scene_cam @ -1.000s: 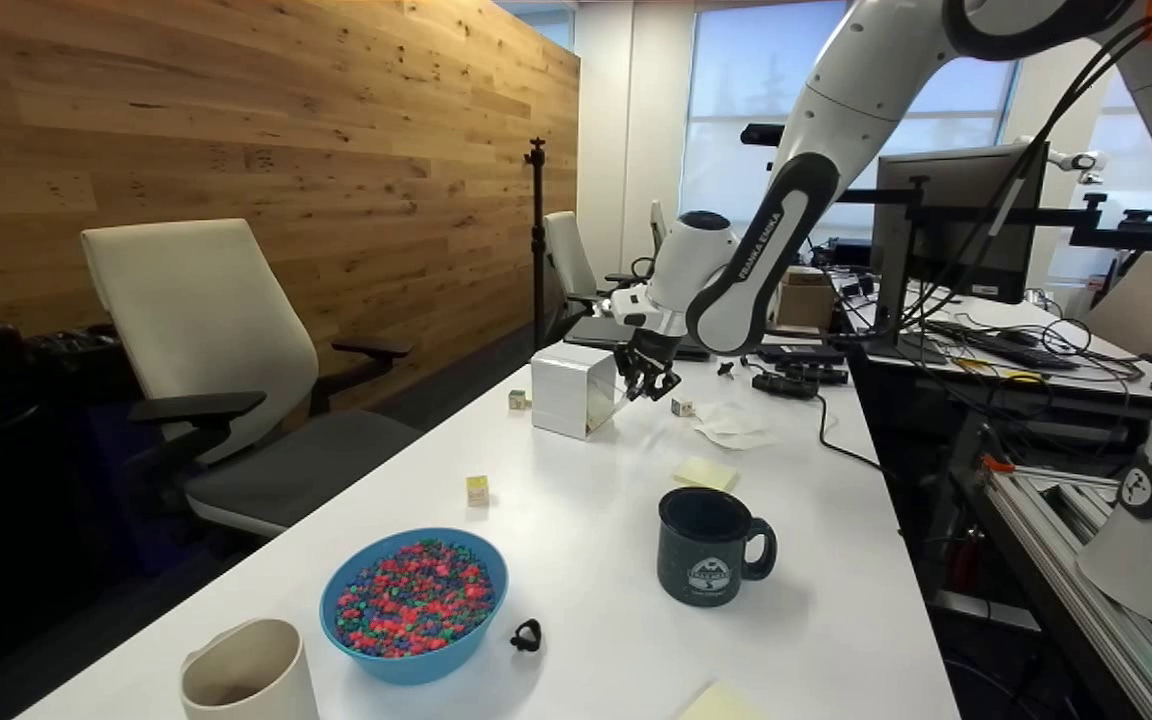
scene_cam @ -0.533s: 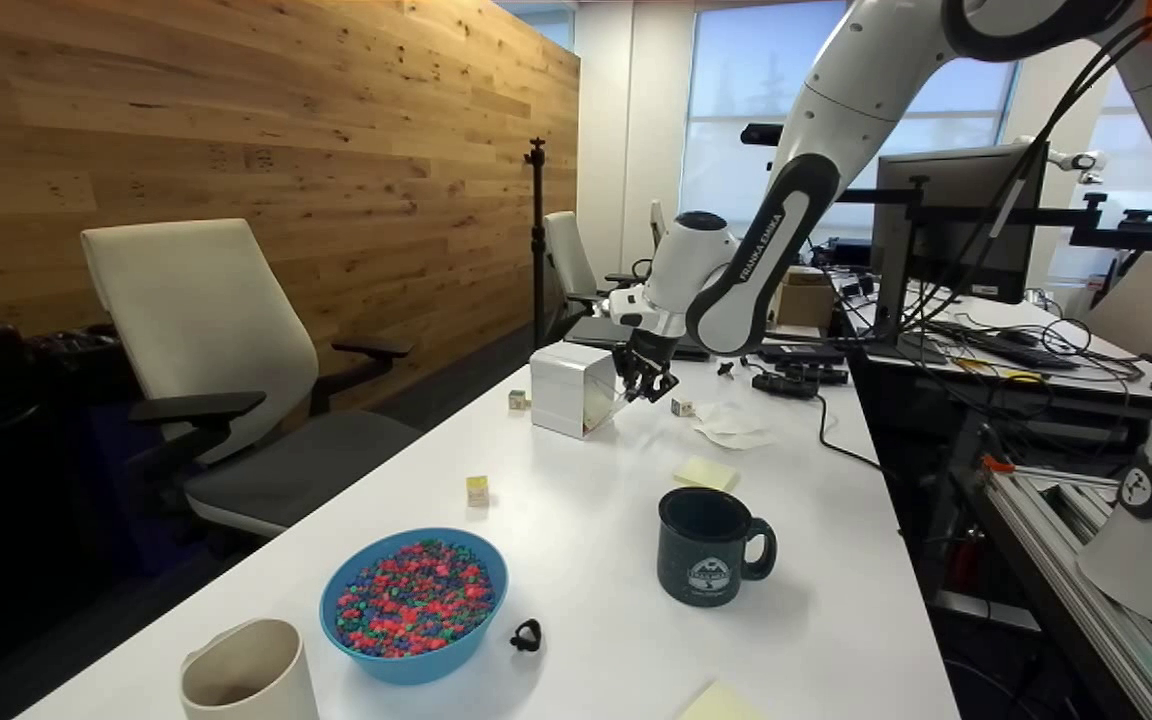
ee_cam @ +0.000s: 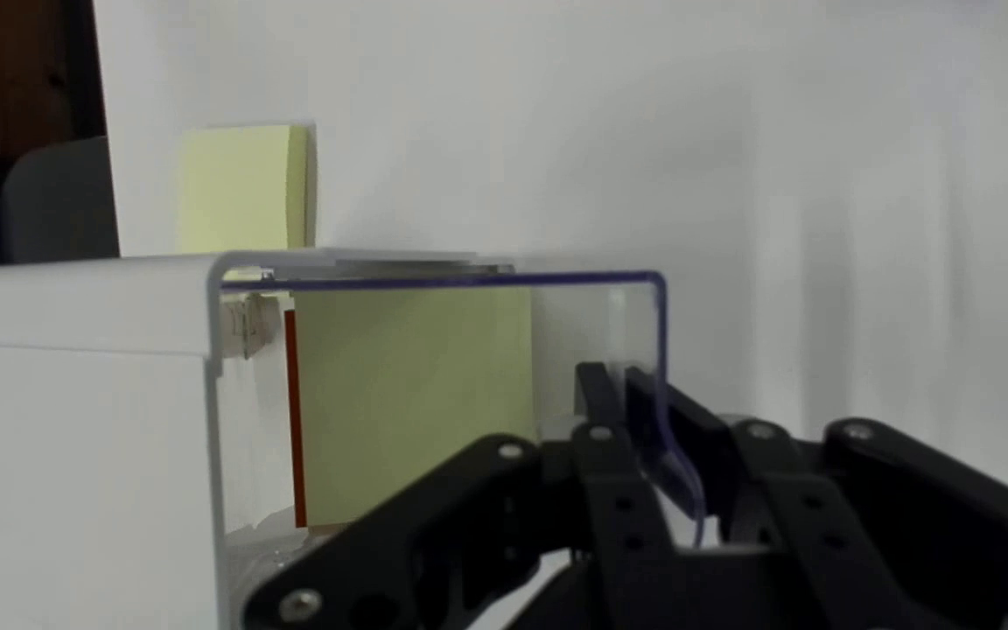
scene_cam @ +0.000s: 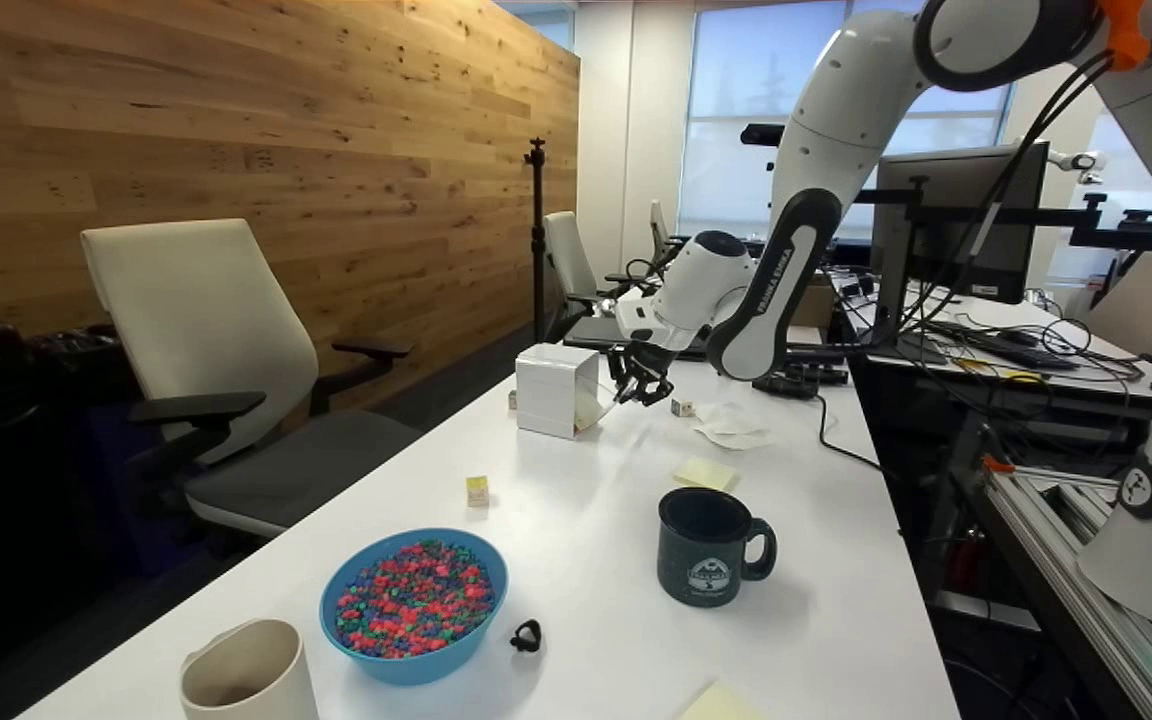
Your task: Open the white box then close it.
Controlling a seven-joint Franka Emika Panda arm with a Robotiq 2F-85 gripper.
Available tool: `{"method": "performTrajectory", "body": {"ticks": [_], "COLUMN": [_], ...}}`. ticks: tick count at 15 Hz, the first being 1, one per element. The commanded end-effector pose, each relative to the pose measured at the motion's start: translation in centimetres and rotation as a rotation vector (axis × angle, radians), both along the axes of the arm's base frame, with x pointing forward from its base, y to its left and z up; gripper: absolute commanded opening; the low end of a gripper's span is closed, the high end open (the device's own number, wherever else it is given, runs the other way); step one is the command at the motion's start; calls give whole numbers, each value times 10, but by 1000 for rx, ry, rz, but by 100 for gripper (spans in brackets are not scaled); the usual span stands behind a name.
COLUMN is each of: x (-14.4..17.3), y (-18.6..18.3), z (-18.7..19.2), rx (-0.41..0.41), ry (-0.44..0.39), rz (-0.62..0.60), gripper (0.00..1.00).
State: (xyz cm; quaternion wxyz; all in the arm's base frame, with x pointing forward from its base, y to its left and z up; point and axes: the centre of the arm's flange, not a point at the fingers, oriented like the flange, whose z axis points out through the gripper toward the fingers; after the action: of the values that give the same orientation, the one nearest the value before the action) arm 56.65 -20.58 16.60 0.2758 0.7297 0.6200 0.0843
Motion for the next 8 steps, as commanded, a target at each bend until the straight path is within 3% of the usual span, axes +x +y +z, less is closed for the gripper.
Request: {"method": "performTrajectory", "body": {"ticks": [1, 8], "x": [-3, -5], "y": [-1, -2], "z": [-32, -44], "rx": [-64, -73], "ry": [-62, -138], "rz": [89, 126], "gripper": [3, 3]}}
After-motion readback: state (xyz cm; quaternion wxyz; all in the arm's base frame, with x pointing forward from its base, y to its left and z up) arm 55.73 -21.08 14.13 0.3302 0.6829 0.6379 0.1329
